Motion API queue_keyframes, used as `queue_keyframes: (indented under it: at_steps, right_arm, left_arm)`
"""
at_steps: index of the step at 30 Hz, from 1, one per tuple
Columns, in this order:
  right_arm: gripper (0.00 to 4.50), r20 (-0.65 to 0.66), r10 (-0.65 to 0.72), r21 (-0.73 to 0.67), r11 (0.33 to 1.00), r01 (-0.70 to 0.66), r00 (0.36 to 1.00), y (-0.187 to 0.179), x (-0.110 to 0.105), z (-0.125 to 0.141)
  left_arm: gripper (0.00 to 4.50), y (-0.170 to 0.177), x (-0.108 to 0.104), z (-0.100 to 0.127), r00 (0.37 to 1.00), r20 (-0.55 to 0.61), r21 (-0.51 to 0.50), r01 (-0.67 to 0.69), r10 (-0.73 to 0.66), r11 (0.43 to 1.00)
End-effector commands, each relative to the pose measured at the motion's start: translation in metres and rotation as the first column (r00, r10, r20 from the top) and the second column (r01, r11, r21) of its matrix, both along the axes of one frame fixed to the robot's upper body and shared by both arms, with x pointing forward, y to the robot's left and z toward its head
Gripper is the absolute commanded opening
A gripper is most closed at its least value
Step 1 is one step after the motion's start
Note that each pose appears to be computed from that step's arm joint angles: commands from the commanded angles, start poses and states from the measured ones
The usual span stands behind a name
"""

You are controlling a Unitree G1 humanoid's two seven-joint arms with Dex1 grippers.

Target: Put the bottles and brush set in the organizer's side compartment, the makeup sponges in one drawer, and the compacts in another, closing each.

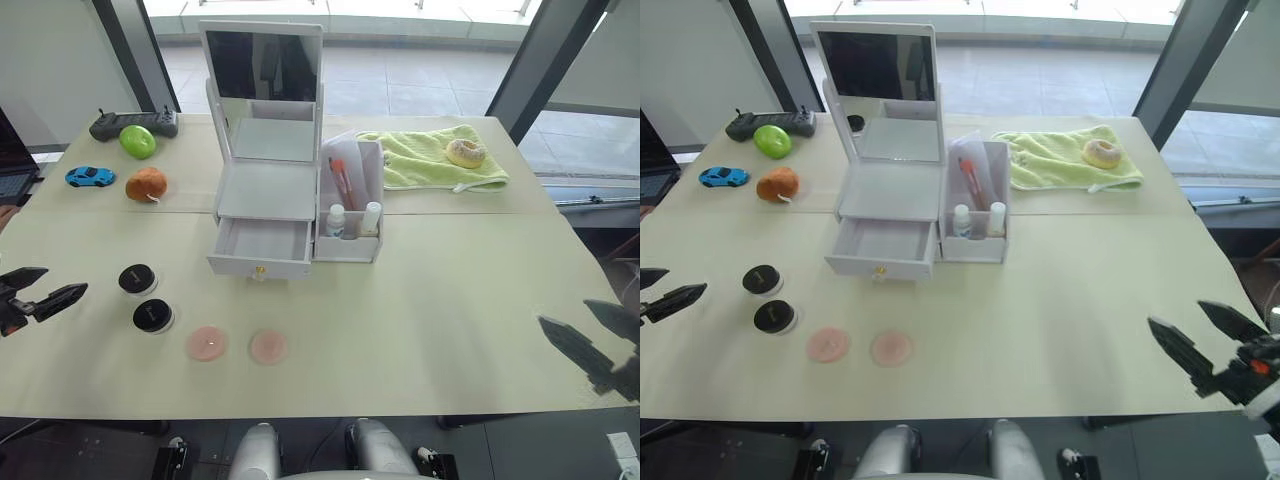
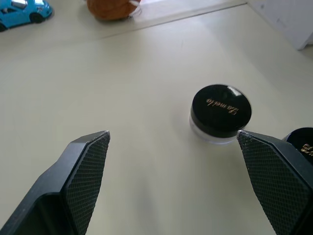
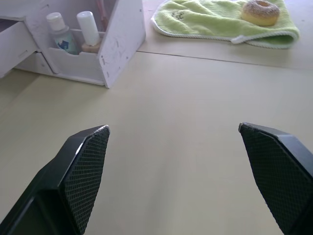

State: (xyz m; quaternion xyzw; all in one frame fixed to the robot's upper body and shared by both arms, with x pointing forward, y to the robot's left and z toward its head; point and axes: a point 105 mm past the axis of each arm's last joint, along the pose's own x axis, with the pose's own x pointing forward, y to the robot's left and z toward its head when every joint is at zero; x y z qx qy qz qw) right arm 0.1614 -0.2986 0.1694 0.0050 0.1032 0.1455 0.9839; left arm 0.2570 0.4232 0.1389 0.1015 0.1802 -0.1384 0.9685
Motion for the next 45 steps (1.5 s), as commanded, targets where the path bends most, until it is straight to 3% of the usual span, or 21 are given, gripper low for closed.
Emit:
queue_keyframes:
  at_steps: [1, 6, 11, 14, 21, 27, 32, 37, 39, 45]
  right_arm:
    - [4.5, 0.058, -0.061, -0.009, 0.998, 0.061, 0.996, -0.018, -0.015, 0.012]
    - [4.5, 0.052, -0.125, -0.007, 0.992, 0.126, 0.991, -0.035, -0.028, 0.01]
    - [4.5, 0.069, -0.071, -0.001, 0.997, 0.071, 0.995, -0.019, -0.014, 0.011]
    - [4.5, 0.09, 0.024, -0.005, 1.0, -0.024, 0.996, 0.01, 0.006, 0.017]
    - [4.5, 0.082, 0.334, -0.042, 0.943, -0.331, 0.939, 0.097, 0.047, 0.017]
    - [4.5, 0.047, 0.564, -0.085, 0.825, -0.559, 0.824, 0.148, 0.057, 0.016]
    - [4.5, 0.006, 0.683, -0.126, 0.725, -0.677, 0.73, 0.17, 0.056, 0.016]
    - [4.5, -0.006, 0.715, -0.176, 0.688, -0.704, 0.699, 0.184, 0.064, 0.016]
    - [4.5, 0.005, 0.726, -0.176, 0.678, -0.714, 0.688, 0.189, 0.064, 0.018]
    - [4.5, 0.031, 0.725, -0.167, 0.683, -0.711, 0.688, 0.198, 0.067, 0.02]
  left_arm:
    - [4.49, 0.009, 0.001, 0.016, 0.999, 0.045, 0.064, 0.017, -0.02, 0.998]
    - [4.49, 0.02, -0.008, 0.02, 1.0, -0.012, 0.058, 0.021, -0.02, 0.998]
    - [4.49, 0.009, -0.003, 0.018, 0.997, -0.018, 0.054, 0.074, -0.073, 0.996]
    - [4.49, -0.011, 0.004, 0.018, 0.989, -0.002, 0.038, 0.145, -0.145, 0.989]
    - [4.49, -0.11, 0.002, -0.011, 0.908, -0.01, -0.076, 0.417, -0.418, 0.906]
    - [4.49, -0.184, -0.027, -0.025, 0.833, -0.008, -0.195, 0.542, -0.554, 0.818]
    - [4.49, -0.222, -0.042, -0.026, 0.785, -0.02, -0.203, 0.603, -0.619, 0.772]
    - [4.49, -0.251, -0.033, -0.024, 0.844, 0.049, -0.096, 0.536, -0.534, 0.839]
    - [4.49, -0.257, -0.03, -0.022, 0.889, 0.087, -0.084, 0.456, -0.449, 0.886]
    - [4.49, -0.261, -0.039, -0.027, 0.953, 0.122, -0.073, 0.289, -0.279, 0.955]
